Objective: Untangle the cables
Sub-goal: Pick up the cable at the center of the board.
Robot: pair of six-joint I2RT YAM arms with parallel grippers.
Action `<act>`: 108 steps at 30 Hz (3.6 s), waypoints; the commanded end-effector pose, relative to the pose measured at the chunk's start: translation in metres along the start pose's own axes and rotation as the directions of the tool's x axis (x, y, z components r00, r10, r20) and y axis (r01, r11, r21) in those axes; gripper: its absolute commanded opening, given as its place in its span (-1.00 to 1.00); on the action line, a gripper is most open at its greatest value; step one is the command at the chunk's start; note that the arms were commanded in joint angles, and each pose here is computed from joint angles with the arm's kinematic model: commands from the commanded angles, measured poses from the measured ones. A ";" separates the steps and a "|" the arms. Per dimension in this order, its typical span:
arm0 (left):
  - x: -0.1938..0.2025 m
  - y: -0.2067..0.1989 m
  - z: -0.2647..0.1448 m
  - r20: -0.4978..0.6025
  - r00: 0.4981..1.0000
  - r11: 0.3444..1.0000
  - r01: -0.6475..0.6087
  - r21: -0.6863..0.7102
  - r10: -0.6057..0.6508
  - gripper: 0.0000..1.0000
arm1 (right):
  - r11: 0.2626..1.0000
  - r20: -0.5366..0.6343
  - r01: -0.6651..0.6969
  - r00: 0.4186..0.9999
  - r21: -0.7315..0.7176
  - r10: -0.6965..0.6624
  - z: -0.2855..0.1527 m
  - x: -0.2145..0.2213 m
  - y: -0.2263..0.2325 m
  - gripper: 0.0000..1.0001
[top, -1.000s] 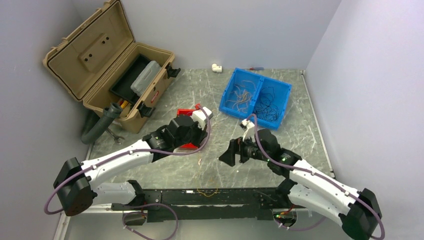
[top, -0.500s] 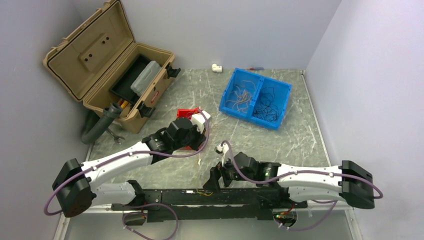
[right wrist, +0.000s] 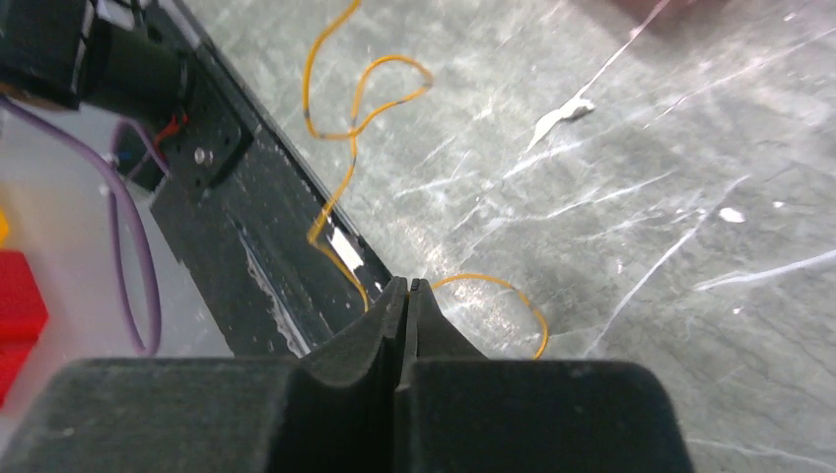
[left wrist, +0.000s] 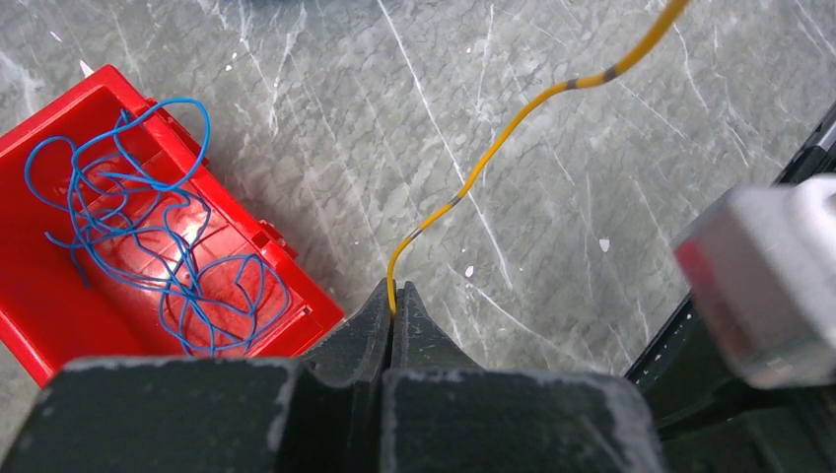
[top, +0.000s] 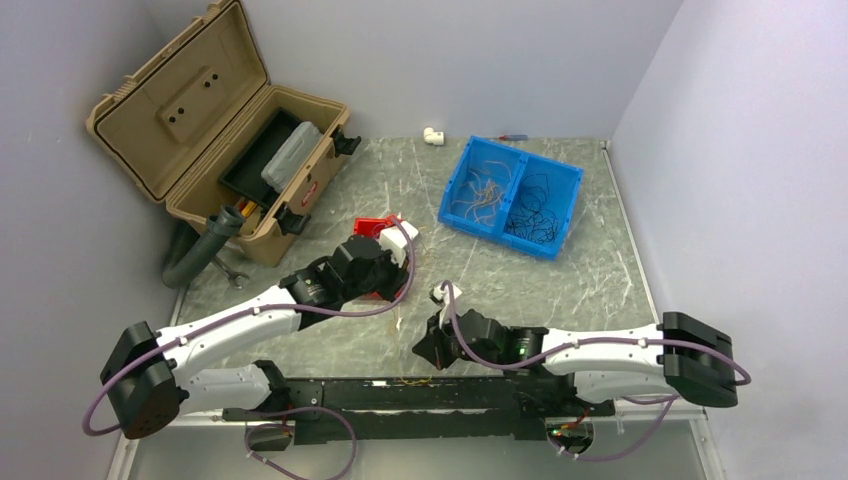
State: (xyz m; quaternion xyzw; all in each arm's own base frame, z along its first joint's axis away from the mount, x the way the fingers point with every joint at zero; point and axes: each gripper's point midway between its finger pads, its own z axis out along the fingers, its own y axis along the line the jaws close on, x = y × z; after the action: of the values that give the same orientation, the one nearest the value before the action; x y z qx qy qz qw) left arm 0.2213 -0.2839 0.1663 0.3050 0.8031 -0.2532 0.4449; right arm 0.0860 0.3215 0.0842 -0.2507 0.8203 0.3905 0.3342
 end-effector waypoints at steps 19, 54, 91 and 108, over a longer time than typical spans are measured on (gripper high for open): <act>0.010 -0.030 0.048 -0.155 0.984 0.985 0.113 0.134 -0.091 -1.00 | 0.818 0.403 -0.303 0.910 0.488 0.097 -0.087 -0.108 -0.102 -1.00; 0.009 0.014 -0.041 -0.200 0.956 0.976 0.219 0.000 -0.215 0.79 | 0.917 0.205 -0.161 0.975 0.364 0.090 -0.007 -0.173 -0.102 -1.00; 0.004 0.054 -0.091 0.033 0.975 0.964 0.223 -0.147 -0.221 0.80 | 0.925 0.249 -0.215 0.959 0.314 0.138 0.080 -0.239 -0.154 -1.00; 0.008 0.055 -0.091 0.019 0.980 0.968 0.200 -0.151 -0.199 0.81 | 0.931 0.264 -0.196 0.958 0.308 0.115 0.011 -0.250 -0.129 0.47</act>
State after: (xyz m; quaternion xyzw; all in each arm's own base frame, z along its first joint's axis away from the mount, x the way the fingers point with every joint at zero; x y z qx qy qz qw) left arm 0.2029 -0.1848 0.1874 0.1856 0.8539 -0.2390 0.4233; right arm 0.3482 0.3140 0.1716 -0.0799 0.8565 0.2961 0.4152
